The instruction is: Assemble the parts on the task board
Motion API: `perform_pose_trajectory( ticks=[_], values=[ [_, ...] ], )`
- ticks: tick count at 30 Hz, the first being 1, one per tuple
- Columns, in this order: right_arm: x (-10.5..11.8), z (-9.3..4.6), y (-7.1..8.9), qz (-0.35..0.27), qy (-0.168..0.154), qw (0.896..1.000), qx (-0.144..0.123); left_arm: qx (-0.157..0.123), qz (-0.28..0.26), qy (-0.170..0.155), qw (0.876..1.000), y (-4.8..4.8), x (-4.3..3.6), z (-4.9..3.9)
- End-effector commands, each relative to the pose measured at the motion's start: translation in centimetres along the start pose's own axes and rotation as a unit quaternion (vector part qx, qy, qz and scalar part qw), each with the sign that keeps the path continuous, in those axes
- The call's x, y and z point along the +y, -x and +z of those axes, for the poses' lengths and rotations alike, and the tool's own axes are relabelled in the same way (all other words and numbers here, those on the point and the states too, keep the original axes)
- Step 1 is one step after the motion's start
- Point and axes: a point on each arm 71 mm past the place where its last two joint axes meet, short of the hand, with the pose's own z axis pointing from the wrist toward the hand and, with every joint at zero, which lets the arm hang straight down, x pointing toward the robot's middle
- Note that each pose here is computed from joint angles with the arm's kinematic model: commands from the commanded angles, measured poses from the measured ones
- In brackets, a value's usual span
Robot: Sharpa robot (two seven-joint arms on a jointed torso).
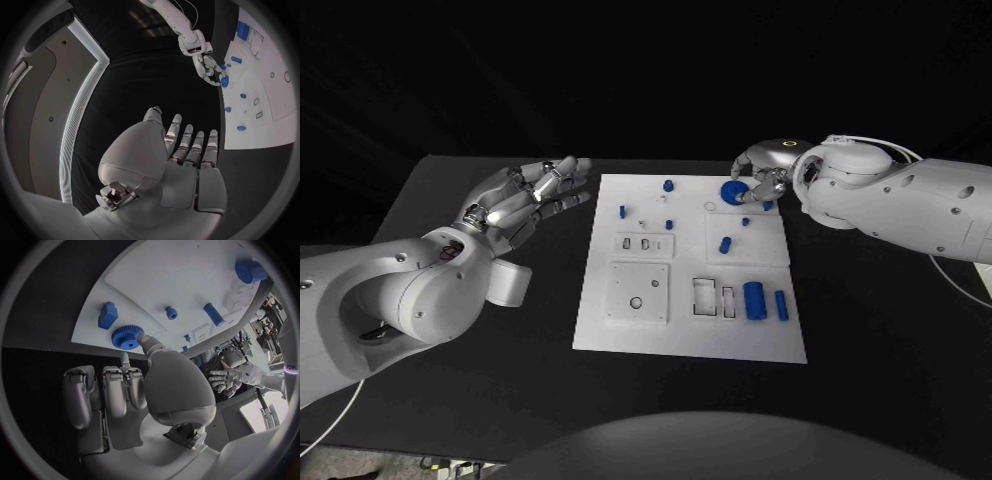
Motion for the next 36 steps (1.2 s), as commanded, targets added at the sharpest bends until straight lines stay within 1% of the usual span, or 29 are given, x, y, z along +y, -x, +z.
perform_pose_trajectory(
  ticks=[1,25,29,36],
  values=[
    [0.03,0.12,-0.32,-0.007,0.002,1.000,0.011,0.015,-0.003,-0.002,1.000,-0.40,-0.07,0.08],
    [-0.14,0.67,-0.87,-0.010,-0.002,1.000,0.021,0.022,-0.005,0.004,1.000,-0.58,0.05,0.17],
    [-0.12,0.70,-0.84,-0.009,0.000,1.000,0.016,0.022,-0.005,0.005,1.000,-0.60,0.06,0.18],
    [0.28,0.57,-0.55,-0.002,0.011,1.000,-0.003,0.022,-0.005,0.006,1.000,-0.54,0.09,0.18]
  ],
)
